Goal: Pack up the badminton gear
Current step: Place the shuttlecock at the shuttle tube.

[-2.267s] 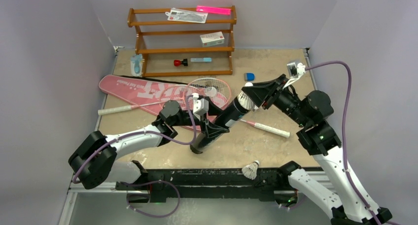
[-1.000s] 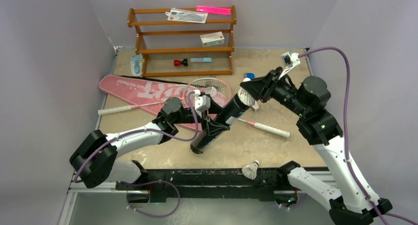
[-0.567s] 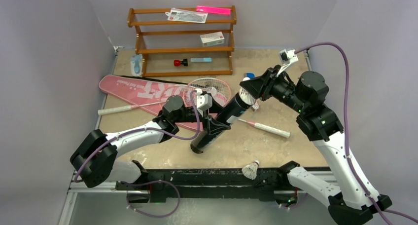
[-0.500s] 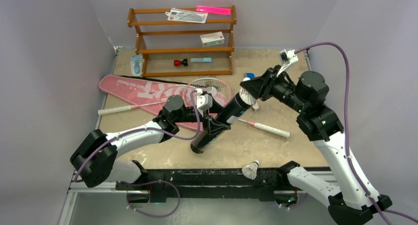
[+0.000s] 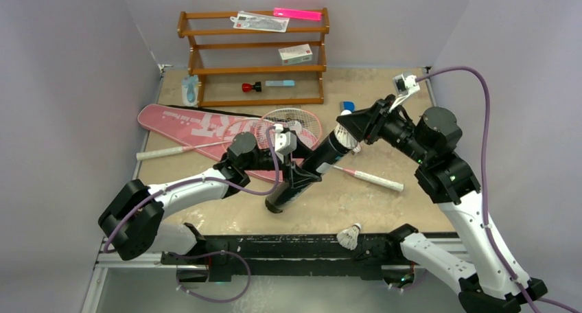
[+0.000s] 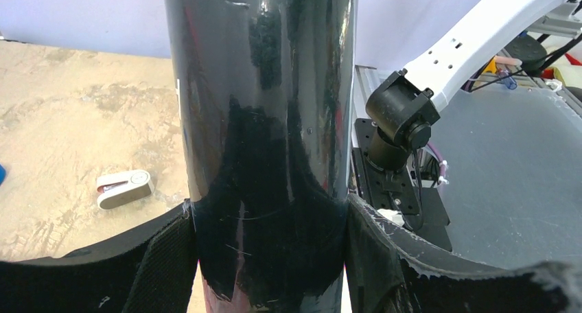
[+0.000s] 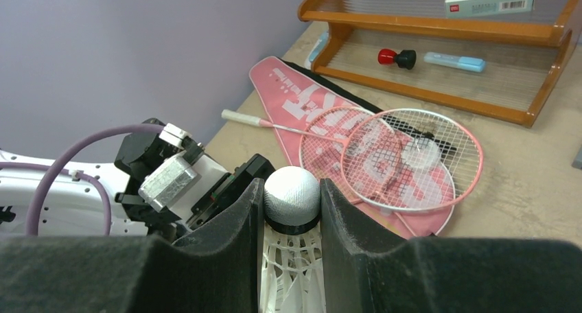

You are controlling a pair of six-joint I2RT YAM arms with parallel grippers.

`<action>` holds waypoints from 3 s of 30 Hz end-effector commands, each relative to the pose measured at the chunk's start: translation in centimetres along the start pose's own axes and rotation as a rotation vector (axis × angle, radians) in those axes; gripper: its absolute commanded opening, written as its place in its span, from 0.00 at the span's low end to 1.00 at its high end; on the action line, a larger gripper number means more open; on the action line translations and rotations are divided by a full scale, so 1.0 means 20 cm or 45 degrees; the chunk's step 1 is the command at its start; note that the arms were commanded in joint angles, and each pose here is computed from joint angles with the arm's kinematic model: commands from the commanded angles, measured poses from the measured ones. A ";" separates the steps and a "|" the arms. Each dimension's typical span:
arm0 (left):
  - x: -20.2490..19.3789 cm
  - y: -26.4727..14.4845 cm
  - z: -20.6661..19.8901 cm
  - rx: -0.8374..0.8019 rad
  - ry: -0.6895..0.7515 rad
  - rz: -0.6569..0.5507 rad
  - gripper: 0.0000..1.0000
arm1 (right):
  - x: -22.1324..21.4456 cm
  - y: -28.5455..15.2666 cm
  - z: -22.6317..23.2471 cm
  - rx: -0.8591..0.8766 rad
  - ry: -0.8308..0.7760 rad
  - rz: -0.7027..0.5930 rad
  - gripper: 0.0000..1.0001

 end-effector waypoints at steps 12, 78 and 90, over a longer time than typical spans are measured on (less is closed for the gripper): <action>0.03 0.00 0.00 -0.005 0.028 -0.056 0.50 | 0.06 -0.09 0.07 0.058 -0.002 -0.083 0.77; 0.04 -0.01 -0.05 -0.136 0.049 -0.110 0.50 | -0.13 -0.22 0.01 -0.071 -0.101 0.163 0.00; 0.04 -0.01 -0.05 -0.136 0.048 -0.111 0.50 | -0.16 -0.21 0.01 -0.039 -0.064 0.187 0.00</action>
Point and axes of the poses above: each gripper's point midway between its finger pads, its own y axis out along the fingers, its own z axis along the line the jaws close on, x = y × z, the point moved 8 cm from there along -y, back along the fingers, and after that the axes turned 9 degrees about -y, right-handed, at the moved point
